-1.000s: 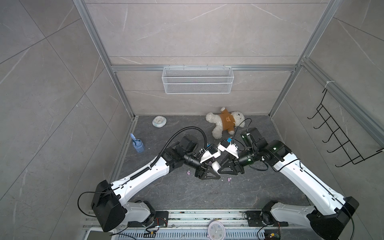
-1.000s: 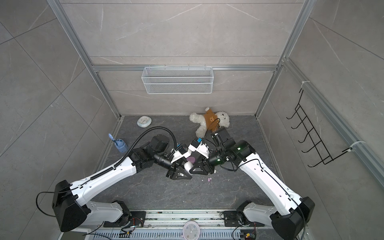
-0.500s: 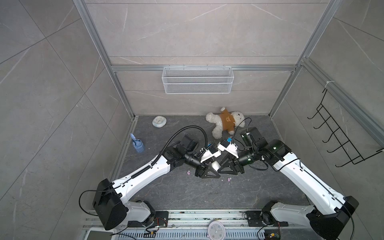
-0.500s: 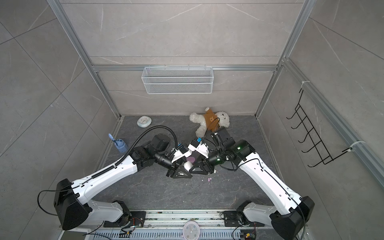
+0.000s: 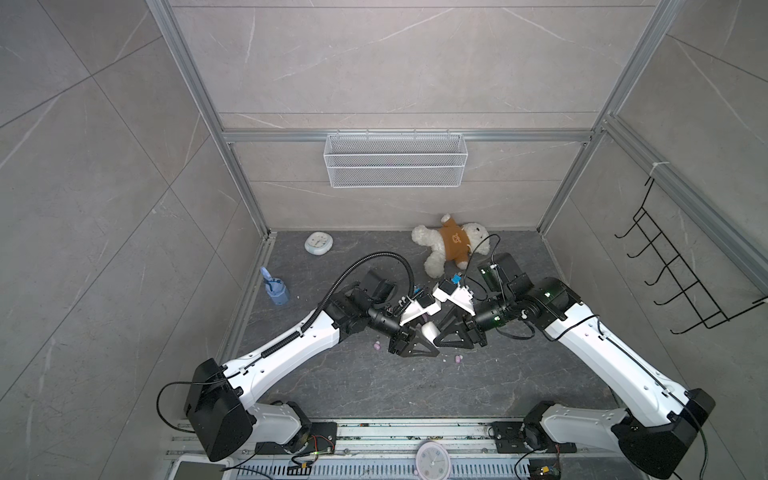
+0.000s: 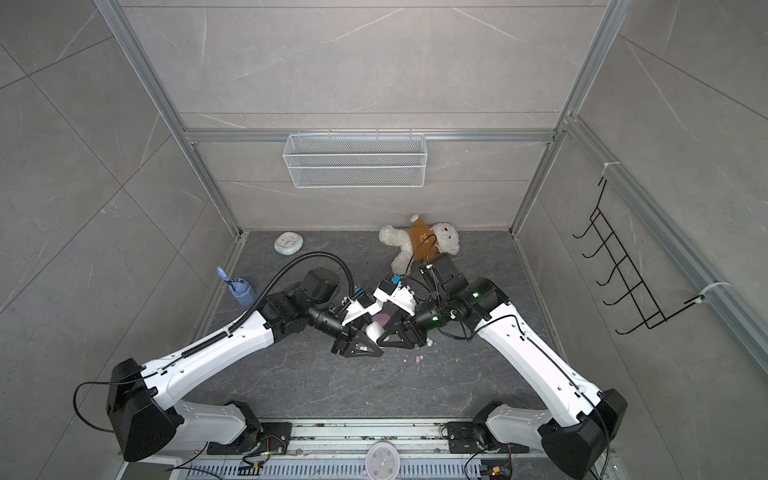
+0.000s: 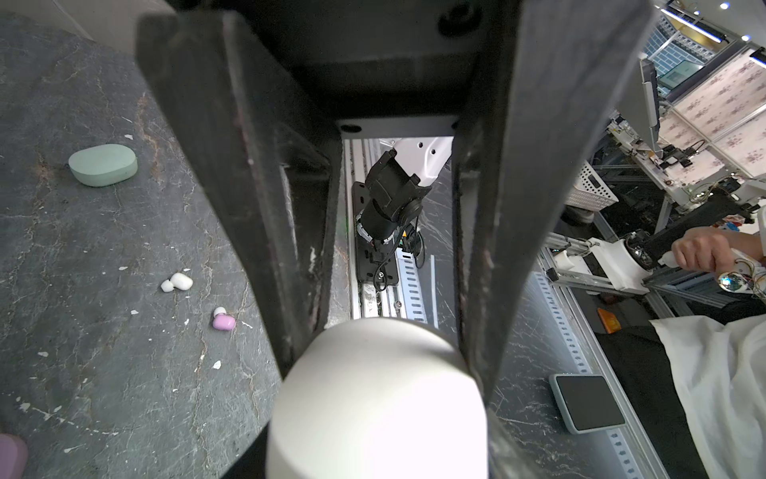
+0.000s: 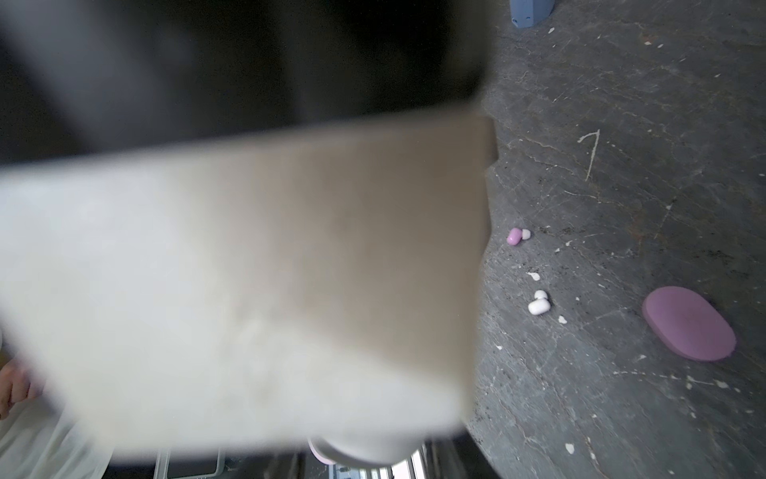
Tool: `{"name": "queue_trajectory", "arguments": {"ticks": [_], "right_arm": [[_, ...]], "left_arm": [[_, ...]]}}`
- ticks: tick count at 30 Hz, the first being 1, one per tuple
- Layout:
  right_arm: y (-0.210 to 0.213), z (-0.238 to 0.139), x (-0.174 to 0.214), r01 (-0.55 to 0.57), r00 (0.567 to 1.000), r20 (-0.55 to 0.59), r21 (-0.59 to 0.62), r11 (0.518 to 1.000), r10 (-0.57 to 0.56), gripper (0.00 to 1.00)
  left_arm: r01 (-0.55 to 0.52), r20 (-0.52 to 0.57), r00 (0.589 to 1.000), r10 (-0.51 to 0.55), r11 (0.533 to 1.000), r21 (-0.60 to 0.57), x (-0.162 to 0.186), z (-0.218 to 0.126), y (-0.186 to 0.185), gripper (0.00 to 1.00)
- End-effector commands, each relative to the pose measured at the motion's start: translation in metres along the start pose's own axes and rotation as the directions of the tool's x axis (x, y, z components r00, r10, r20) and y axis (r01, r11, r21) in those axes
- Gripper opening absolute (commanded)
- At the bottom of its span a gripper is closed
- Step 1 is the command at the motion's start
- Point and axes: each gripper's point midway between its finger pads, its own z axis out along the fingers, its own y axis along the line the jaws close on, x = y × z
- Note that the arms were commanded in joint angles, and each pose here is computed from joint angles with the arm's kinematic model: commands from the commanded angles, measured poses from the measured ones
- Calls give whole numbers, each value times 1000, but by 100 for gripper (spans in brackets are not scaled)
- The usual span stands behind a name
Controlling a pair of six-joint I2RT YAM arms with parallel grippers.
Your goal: Insert the wireless bluetooth earbuds into the charging case
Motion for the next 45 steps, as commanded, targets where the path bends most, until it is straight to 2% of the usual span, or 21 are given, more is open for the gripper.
{"name": "queue_trajectory", "arguments": {"ticks": [1,8,11,17,34,45], "right_arm": [[7,7,14,0,997,-72,-8,1000,0,40],[9,14,21,-26,994,-109,-27,999,23,40],[11,14,21,-25,994,-109,-30,999,22,40],[13,13,21,-20,994,-108,-31,999,16,40],[19,9,26,-21,995,-101,-20,1000,19,41],[21,6,25,-16,998,-67,-9,1000,15,41]], "left_arm": [[-127,76,989,128,992,-20,-28,-7,-9,50],[-146,86,985,148,989,-31,-30,-8,-10,54],[-147,88,985,150,989,-32,-30,-9,-11,63],[-150,90,984,153,988,-38,-30,-10,-12,70],[-181,108,974,197,974,-138,-31,-16,-4,72],[-191,126,970,206,974,-122,-32,-18,-11,72]]}}
